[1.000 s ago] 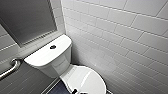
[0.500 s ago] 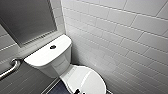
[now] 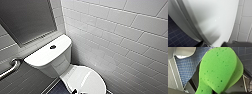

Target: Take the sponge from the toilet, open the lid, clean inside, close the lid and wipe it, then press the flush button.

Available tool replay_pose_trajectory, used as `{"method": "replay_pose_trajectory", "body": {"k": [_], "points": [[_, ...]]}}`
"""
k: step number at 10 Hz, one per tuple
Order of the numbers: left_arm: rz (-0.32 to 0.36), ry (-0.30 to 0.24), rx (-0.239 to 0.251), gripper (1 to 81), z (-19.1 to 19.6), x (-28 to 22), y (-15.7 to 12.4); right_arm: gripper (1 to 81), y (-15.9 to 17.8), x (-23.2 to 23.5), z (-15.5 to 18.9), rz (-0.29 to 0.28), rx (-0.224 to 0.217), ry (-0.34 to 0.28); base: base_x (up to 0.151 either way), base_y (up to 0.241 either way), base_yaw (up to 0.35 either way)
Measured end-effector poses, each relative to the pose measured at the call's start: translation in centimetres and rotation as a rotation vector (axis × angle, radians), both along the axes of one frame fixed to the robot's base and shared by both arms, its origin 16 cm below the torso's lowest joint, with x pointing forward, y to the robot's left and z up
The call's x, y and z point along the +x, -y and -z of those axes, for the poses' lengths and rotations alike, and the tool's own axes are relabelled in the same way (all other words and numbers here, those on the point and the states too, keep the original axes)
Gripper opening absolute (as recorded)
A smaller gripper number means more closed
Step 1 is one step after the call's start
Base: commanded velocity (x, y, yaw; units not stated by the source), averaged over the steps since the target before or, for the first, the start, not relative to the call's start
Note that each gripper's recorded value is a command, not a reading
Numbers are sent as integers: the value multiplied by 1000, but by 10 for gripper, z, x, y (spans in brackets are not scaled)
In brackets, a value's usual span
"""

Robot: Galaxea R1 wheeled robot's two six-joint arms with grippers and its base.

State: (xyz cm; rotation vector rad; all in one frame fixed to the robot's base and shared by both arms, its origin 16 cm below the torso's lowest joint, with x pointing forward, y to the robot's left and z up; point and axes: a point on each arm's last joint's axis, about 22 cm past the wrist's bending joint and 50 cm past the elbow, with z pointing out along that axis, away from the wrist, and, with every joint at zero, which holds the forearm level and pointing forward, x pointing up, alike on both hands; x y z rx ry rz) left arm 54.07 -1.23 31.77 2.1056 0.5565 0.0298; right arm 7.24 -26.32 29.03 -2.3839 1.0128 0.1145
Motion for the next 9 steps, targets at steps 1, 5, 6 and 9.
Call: {"method": "replay_pose_trajectory", "body": {"k": [1, 5, 6, 9], "points": [[-9, 11, 4, 811, 0, 2, -5, 10, -3, 0, 0, 1, 4, 0, 0, 0, 0], [-9, 21, 5, 811, -1, 2, -5, 10, -3, 5, 1, 1, 4, 7, 0, 0, 0], [-9, 25, 3, 811, -2, 2, -4, 10, -3, 4, 1, 1, 4, 6, 0, 0, 0], [-12, 42, -23, 811, -16, 1, -5, 10, -3, 4, 1, 1, 5, 5, 0, 0, 0]]}}
